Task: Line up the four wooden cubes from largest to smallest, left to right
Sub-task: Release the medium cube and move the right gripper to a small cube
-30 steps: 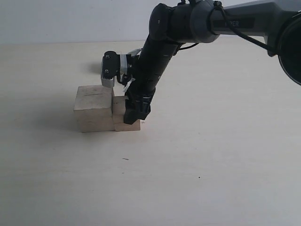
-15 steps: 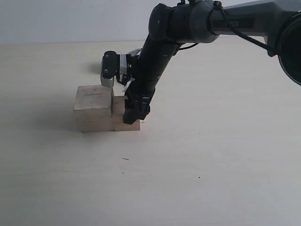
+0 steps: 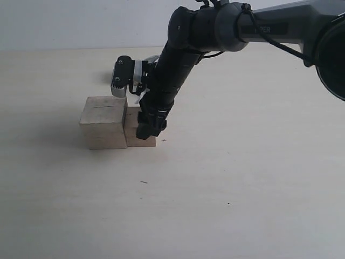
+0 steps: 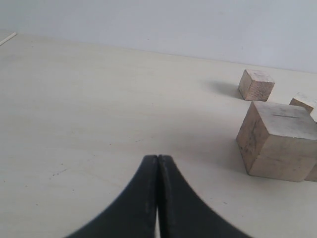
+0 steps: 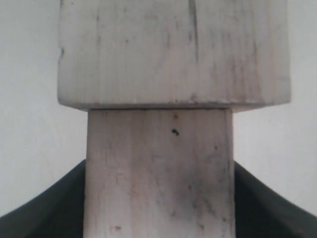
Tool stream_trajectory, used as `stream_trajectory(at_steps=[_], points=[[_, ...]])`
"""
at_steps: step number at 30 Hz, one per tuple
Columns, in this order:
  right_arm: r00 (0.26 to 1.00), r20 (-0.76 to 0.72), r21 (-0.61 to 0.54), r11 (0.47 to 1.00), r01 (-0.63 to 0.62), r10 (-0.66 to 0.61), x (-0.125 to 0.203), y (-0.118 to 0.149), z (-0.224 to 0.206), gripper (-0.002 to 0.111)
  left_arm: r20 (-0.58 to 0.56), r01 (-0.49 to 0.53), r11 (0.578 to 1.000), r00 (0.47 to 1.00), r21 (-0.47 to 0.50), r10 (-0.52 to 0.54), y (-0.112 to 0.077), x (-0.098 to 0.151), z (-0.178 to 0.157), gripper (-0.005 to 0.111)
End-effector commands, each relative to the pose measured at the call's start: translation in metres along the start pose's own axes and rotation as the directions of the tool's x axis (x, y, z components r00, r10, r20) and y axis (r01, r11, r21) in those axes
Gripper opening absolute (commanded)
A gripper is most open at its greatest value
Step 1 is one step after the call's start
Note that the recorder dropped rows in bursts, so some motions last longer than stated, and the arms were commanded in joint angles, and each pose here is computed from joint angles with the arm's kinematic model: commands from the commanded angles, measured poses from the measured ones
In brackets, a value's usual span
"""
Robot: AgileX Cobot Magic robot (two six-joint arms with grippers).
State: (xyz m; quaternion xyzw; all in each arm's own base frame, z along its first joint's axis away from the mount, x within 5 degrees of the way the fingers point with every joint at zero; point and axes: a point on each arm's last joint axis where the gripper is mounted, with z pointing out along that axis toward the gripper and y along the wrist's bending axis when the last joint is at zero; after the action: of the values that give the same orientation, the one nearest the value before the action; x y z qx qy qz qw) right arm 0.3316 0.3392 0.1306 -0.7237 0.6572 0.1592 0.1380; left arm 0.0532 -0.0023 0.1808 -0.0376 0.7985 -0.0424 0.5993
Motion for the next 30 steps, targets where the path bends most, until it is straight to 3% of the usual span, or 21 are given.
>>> stream_trajectory(at_steps=[1, 2, 7, 9, 13, 16, 19, 23, 30], points=[[1.000, 0.001, 0.012, 1.000, -0.011, 0.011, 0.003, -0.001, 0.006, 0.064, 0.013, 0.006, 1.000, 1.000, 0.010, -0.006, -0.001, 0.000, 0.000, 0.000], [1.000, 0.001, 0.012, 1.000, -0.011, 0.011, 0.003, -0.001, 0.006, 0.064, 0.013, 0.006, 1.000, 1.000, 0.010, -0.006, -0.001, 0.000, 0.000, 0.000], [0.996, 0.001, 0.009, 0.995, -0.095, 0.095, 0.002, -0.001, 0.005, 0.100, 0.013, 0.006, 1.000, 1.000, 0.010, -0.006, -0.001, 0.000, 0.000, 0.000], [0.994, 0.003, 0.012, 0.994, -0.105, 0.105, 0.001, 0.000, 0.000, 0.105, 0.013, 0.006, 1.000, 1.000, 0.010, -0.006, -0.001, 0.000, 0.000, 0.000], [0.995, 0.026, 0.017, 0.996, -0.092, 0.092, -0.010, 0.005, -0.030, 0.105, 0.013, 0.006, 1.000, 1.000, 0.010, -0.006, -0.001, 0.000, 0.000, 0.000], [0.988, 0.054, 0.019, 0.989, -0.148, 0.147, -0.021, 0.014, -0.066, 0.105, 0.013, 0.006, 1.000, 1.000, 0.010, -0.006, -0.001, 0.000, 0.000, 0.000], [0.967, 0.141, 0.102, 0.969, -0.225, 0.210, -0.033, 0.015, -0.098, 0.105, 0.013, 0.006, 1.000, 1.000, 0.010, -0.006, -0.001, 0.000, 0.000, 0.000], [0.881, 0.309, 0.230, 0.870, -0.435, 0.358, -0.042, 0.003, -0.122, 0.102, 0.013, 0.006, 1.000, 1.000, 0.010, -0.006, -0.001, 0.000, 0.000, 0.000], [0.791, 0.508, 0.321, 0.778, -0.541, 0.341, -0.051, -0.017, -0.126, 0.094, 0.013, 0.006, 1.000, 1.000, 0.010, -0.006, -0.001, 0.000, 0.000, 0.000]])
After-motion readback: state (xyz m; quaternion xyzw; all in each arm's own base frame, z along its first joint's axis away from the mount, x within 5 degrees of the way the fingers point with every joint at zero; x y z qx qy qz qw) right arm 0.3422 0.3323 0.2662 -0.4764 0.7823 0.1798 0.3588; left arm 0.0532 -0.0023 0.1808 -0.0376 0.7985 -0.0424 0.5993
